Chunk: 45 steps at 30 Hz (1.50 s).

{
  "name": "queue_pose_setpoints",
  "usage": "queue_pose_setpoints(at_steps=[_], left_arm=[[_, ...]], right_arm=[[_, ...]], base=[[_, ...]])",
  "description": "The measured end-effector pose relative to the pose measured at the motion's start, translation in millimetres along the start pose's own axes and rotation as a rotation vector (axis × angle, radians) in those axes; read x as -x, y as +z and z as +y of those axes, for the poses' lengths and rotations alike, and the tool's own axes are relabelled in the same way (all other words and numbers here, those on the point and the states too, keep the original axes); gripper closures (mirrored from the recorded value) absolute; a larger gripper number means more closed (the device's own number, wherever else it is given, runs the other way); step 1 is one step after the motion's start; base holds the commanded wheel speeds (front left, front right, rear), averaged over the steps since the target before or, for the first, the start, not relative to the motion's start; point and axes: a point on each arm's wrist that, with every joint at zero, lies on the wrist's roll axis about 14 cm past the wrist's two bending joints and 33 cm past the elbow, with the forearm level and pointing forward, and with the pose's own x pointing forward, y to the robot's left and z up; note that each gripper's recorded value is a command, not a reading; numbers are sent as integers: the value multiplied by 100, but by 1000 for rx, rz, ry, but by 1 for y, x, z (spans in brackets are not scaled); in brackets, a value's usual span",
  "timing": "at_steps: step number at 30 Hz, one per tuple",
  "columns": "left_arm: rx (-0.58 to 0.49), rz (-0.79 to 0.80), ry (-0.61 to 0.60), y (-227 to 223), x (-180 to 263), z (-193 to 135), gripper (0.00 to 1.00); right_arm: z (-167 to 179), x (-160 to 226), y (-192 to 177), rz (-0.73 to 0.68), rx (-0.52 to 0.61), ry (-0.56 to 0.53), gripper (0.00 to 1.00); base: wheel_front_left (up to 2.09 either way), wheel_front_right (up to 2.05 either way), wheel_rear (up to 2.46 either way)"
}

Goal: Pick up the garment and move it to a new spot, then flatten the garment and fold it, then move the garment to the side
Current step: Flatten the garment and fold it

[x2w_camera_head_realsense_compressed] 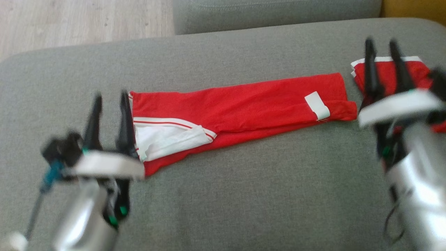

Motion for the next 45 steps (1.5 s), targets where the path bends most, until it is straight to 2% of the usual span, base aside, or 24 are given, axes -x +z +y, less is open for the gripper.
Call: queue_pose_setpoints(at_steps=[6,9,17,23,30,35,39,40,42,45], left_arm=[[40,38,68,-33,31,6,0],[41,35,85,-36,36,10,0],[0,48,69,-42,34,12,0],[-12,42,71,-41,20,18,0],[-19,59,88,-47,15,29,0],[-22,66,107,-50,14,37,0],[-21,71,110,-52,14,38,0],[-21,71,109,-52,14,37,0],[-20,71,105,-52,13,36,0],[-19,67,95,-51,11,32,0]], right_arm=[[6,59,-58,84,-16,-84,0],[5,74,-73,122,2,-97,0],[4,67,-84,150,24,-96,0],[-14,38,-96,222,50,-135,0],[-57,25,-133,379,-11,-285,0],[-58,31,-169,515,-30,-308,0],[-56,22,-173,537,-43,-307,0],[-55,20,-173,540,-47,-306,38],[-53,19,-173,545,-52,-304,100],[-49,21,-172,534,-46,-293,100]], base=[[0,0,0],[0,0,0],[0,0,0],[0,0,0],[0,0,0],[0,0,0],[0,0,0],[0,0,0],[0,0,0],[0,0,0]])
